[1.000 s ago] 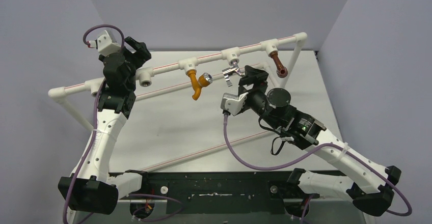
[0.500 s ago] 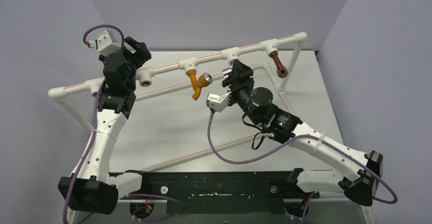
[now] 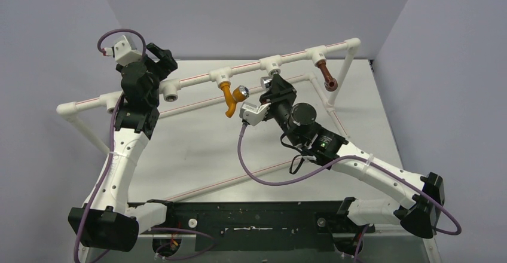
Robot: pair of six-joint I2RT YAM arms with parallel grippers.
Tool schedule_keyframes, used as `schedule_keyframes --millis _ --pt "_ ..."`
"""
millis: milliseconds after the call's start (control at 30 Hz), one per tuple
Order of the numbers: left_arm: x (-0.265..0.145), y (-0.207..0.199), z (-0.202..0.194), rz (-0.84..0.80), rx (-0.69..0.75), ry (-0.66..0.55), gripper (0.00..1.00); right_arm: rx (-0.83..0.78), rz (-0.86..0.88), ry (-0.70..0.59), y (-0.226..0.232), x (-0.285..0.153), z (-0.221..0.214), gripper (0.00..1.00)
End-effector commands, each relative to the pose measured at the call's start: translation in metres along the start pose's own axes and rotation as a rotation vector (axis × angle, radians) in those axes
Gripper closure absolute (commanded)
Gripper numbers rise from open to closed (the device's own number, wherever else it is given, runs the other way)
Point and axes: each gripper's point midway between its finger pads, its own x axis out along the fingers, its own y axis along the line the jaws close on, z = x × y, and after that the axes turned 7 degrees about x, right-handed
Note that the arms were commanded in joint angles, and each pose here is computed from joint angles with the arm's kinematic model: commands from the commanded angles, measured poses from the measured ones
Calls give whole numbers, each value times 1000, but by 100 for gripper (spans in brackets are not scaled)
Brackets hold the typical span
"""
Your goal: Install the water faucets
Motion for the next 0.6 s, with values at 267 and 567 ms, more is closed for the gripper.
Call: schedule_keyframes --millis 267,567 --pt "-12 44 -115 112 144 363 24 749 -288 -150 -30 -12 4 100" --pt "-12 44 -113 114 144 358 24 1315 -502 -210 -57 -24 -15 100"
